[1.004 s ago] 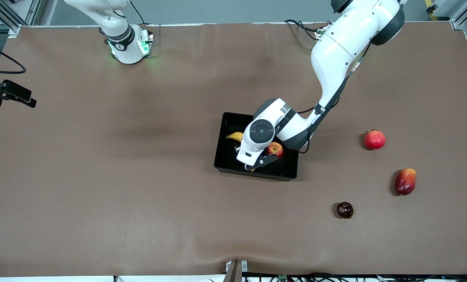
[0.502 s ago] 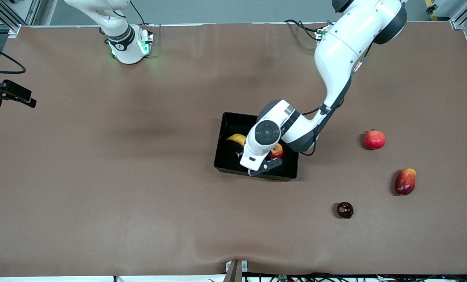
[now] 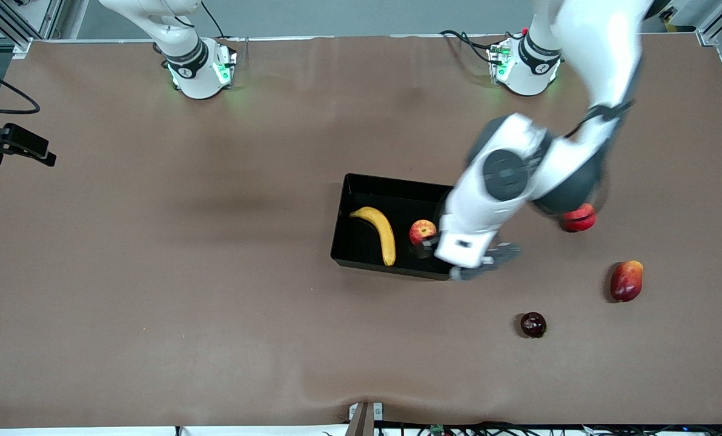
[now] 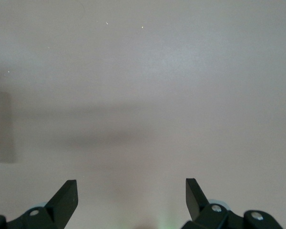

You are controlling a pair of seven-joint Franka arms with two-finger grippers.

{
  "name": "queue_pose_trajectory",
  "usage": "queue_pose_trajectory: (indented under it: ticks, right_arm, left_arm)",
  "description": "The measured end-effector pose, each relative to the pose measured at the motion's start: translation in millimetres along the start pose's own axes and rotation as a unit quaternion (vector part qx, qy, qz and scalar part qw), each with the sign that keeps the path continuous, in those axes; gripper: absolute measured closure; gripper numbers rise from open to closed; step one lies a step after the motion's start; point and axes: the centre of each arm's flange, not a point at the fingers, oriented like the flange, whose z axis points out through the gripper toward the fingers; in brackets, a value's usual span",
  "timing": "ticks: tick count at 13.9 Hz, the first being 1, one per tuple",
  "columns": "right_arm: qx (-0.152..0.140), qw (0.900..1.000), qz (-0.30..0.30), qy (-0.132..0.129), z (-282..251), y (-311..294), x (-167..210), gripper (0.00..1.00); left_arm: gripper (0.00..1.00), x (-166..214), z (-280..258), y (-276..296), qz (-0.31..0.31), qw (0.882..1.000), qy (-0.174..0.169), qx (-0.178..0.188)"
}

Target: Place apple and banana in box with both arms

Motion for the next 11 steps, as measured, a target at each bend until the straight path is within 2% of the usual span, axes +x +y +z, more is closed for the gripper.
queue_pose_trajectory:
  ticks: [6,11]
  right_arm:
    - [0.0,1.0,0.0,0.0,0.1,0.0,-0.1,0.0]
    - [0.0,1.0,0.0,-0.001,0.1,0.1,-0.1,0.0]
  left_arm:
    - [0.0,57.7,-88.0,-137.3,-0.001,0.998,-0.024,0.065]
    - [0.0,62.7,-138.3,-197.8,0.057,0.996,-0.015,0.071]
